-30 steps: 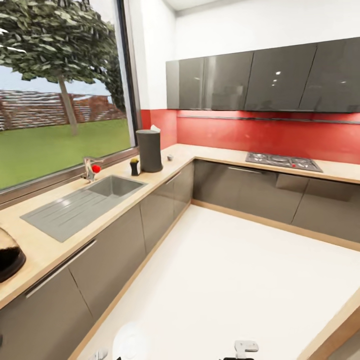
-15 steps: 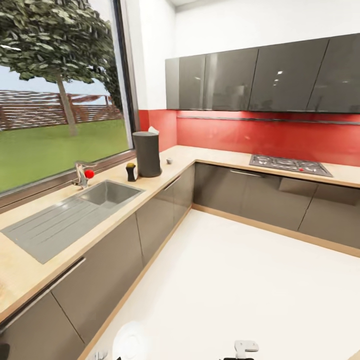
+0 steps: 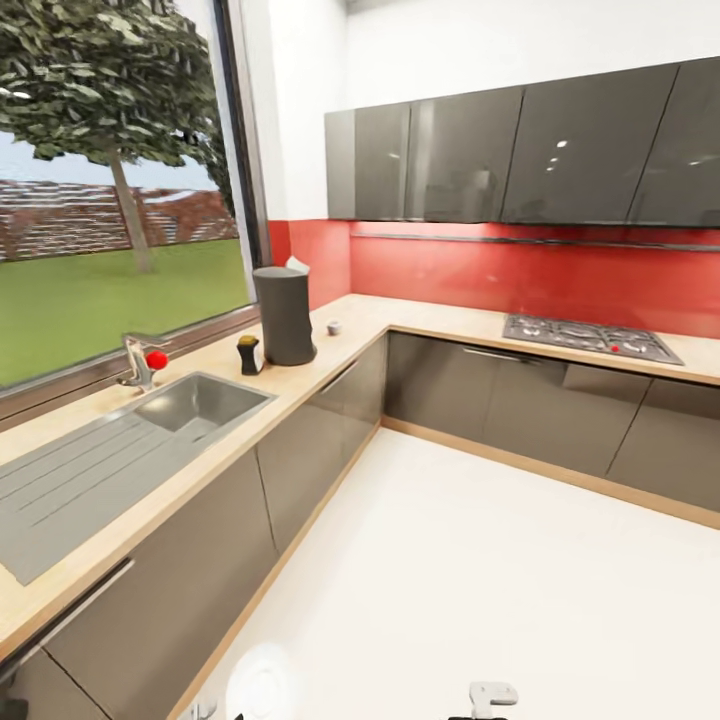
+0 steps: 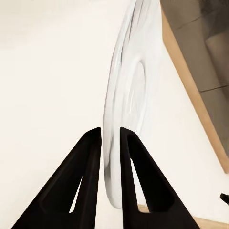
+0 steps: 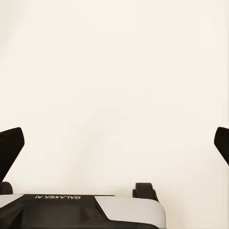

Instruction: Set up a coffee station on the kitchen countertop: keep the coffee maker on the countertop, move the bottle of coffee from the kitchen shelf to the counter next to the coffee maker, place a paper coffee filter on top of the coffee maker, put the saucer next to the coffee maker with the coffee cup on the saucer, and place the electric kettle next to the coffee maker.

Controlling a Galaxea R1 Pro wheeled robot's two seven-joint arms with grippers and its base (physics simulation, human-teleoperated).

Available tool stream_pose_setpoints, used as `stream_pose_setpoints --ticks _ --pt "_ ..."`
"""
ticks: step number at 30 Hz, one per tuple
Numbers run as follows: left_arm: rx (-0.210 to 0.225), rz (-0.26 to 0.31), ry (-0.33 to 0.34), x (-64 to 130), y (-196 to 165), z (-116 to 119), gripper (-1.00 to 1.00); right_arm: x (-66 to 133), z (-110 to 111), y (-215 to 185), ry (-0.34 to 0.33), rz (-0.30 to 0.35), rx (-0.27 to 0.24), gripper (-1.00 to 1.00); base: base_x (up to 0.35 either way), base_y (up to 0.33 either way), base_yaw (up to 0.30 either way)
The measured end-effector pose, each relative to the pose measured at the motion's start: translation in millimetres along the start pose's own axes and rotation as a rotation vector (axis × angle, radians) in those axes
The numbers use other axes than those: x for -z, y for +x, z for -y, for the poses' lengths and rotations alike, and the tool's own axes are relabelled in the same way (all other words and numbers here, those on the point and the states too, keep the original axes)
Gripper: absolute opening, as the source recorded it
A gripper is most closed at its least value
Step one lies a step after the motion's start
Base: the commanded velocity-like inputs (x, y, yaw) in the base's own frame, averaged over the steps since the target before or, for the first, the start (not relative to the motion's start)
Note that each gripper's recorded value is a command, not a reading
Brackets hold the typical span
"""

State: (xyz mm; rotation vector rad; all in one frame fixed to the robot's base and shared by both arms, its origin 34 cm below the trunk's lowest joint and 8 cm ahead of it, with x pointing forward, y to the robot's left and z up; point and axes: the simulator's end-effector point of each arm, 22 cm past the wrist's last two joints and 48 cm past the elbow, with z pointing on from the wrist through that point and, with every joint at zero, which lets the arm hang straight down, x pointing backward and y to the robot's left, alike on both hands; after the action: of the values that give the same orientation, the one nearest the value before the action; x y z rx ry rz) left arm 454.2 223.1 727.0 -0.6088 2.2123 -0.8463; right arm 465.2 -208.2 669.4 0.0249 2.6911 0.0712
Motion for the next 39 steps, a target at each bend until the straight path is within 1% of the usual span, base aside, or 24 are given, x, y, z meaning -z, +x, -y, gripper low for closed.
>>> stream_pose_setpoints --ticks 3,10,18,39 --pt "0.003 0.000 0.002 -0.9 1 2 -1.00 0.7 0 13 -0.001 -0.015 0.000 1.00 0.322 -0.167 0.000" --pt "0.005 -0.011 -0.017 2.7 6 -6 -1.00 0.8 -1 14 -0.002 -0.016 -0.001 1.00 0.318 -0.166 0.000" --pt "0.005 -0.012 -0.019 3.0 7 -7 -1.00 0.8 -1 14 -0.002 -0.016 -0.001 1.00 0.322 -0.119 0.000" --pt "0.010 -0.013 -0.016 1.8 9 -4 -1.00 0.8 0 14 -0.001 -0.016 -0.001 1.00 0.336 -0.014 0.000"
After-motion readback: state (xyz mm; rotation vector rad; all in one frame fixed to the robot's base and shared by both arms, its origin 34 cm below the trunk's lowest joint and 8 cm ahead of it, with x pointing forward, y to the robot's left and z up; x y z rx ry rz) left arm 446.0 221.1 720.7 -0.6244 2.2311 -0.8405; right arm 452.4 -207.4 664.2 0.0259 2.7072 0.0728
